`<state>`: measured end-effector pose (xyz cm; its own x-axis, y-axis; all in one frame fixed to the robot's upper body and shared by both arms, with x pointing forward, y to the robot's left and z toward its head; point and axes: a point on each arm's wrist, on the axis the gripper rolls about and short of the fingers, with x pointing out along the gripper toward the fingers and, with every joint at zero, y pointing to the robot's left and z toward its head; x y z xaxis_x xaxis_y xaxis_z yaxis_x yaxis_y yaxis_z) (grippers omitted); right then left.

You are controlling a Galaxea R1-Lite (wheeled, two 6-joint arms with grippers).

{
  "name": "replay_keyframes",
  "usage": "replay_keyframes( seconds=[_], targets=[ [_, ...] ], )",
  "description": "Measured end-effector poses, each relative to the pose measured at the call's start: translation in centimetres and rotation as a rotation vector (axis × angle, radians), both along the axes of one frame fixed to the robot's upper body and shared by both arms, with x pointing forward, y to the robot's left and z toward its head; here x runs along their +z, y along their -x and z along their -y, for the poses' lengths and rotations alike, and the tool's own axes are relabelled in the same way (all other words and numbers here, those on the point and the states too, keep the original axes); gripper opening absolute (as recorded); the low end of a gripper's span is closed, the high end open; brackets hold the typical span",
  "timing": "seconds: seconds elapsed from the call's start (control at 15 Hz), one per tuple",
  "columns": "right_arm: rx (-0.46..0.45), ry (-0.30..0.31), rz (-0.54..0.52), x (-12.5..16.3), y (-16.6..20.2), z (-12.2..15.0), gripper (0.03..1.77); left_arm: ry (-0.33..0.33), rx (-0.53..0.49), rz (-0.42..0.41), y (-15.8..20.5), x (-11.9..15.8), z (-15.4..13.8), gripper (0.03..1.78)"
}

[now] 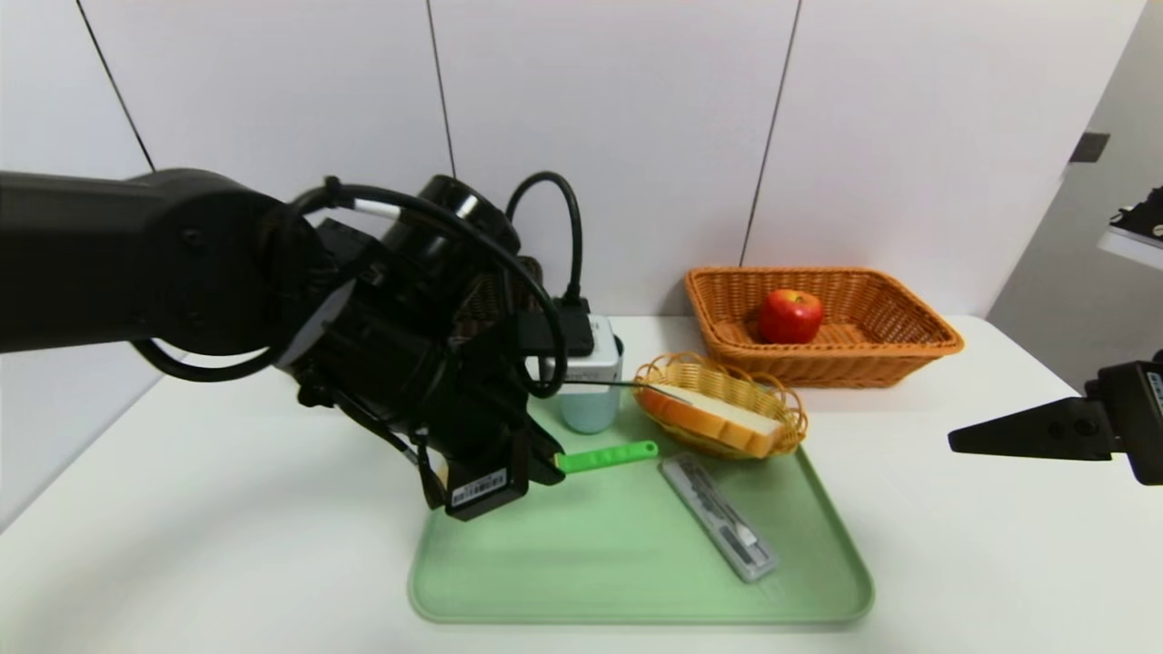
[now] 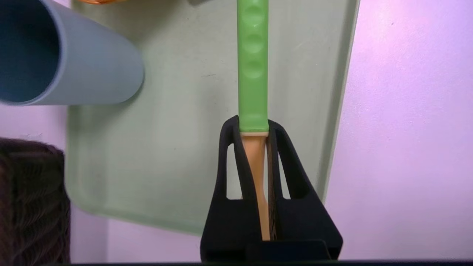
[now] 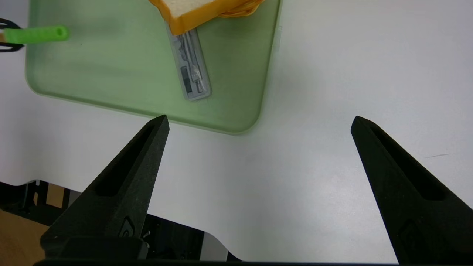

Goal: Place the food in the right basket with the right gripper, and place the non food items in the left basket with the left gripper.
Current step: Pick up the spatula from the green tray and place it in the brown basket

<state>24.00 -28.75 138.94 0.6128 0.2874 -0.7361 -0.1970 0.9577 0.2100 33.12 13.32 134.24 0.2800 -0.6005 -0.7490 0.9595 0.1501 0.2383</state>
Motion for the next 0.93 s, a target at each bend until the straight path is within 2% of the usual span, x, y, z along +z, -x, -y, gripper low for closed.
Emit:
replay_keyframes(
  seconds=[0.2,0.33,0.47,0.8,0.93],
  targets=[
    [-0.004,0.001,-0.002,-0.1,0.1,0.1,1.7,0.09,0.11,0.043,1.8,3.4,-1.8,0.13],
    [-0.007,0.0,-0.001,-0.1,0.2,0.2,1.7,0.13,0.253,0.081,2.5,5.2,-3.7,0.13],
    [-0.008,0.001,-0.001,-0.1,0.2,0.2,1.7,0.162,0.343,0.111,2.5,6.4,-5.5,0.13],
    [-0.009,0.001,-0.001,-0.1,0.2,0.2,1.7,0.221,0.557,0.18,-0.8,7.7,-9.6,0.13],
    [-0.01,0.005,-0.004,-0.2,0.2,0.2,1.7,0.221,0.589,0.237,-2.8,7.8,-10.5,0.13]
  ],
)
